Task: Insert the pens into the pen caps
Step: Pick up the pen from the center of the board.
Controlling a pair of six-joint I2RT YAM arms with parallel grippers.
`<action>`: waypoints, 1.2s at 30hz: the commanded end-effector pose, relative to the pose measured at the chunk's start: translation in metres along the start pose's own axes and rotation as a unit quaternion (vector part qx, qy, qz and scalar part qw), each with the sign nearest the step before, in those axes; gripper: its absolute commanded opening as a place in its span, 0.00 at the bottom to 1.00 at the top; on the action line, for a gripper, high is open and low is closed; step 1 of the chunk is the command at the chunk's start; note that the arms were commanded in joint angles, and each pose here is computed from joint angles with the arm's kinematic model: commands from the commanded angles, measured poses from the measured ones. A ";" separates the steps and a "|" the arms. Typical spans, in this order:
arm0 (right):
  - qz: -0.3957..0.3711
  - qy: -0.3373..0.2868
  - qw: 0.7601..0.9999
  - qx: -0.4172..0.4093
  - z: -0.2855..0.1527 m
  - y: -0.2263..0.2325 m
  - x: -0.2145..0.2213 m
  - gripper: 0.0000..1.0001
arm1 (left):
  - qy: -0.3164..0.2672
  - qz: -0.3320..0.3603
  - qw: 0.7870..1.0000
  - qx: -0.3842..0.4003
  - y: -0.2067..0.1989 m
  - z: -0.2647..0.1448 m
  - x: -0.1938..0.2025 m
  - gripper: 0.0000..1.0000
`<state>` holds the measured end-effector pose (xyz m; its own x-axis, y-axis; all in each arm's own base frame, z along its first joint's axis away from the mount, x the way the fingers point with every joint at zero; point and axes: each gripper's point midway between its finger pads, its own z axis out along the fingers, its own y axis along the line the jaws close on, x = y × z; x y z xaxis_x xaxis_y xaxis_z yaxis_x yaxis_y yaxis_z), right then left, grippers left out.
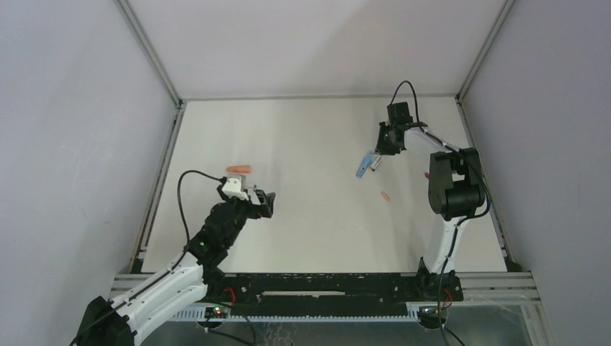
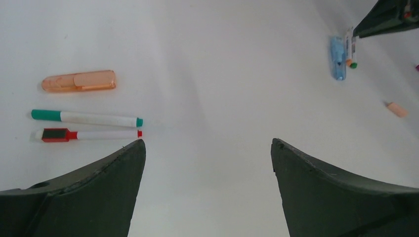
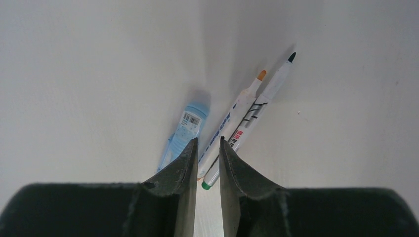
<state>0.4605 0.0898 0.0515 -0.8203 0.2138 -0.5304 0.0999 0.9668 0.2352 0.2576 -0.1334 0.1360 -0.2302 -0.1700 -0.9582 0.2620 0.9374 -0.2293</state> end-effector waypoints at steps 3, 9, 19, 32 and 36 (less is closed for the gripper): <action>0.028 0.006 1.000 0.010 0.005 -0.006 0.000 0.29 | -0.024 0.002 1.000 -0.003 -0.007 0.004 -0.022 1.00; 0.038 0.020 0.999 0.018 0.010 -0.009 0.006 0.29 | -0.015 0.006 1.000 -0.004 -0.009 0.007 -0.021 1.00; 0.049 0.035 0.998 0.026 0.018 -0.011 0.011 0.28 | -0.015 0.006 1.000 -0.005 -0.009 0.007 -0.021 1.00; 0.043 0.049 0.996 0.062 0.025 -0.015 0.018 0.27 | -0.017 0.006 1.000 -0.007 -0.009 0.006 -0.021 1.00; 0.043 0.052 0.995 0.069 0.025 -0.016 0.019 0.27 | -0.017 0.007 1.000 -0.006 -0.009 0.006 -0.021 1.00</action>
<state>0.4556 0.0847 0.0194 -0.8601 0.2726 -0.4311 0.2091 0.9594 0.1894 0.2569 -0.1356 0.1188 -0.2763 -0.1258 -0.9528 0.2447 0.9495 -0.1963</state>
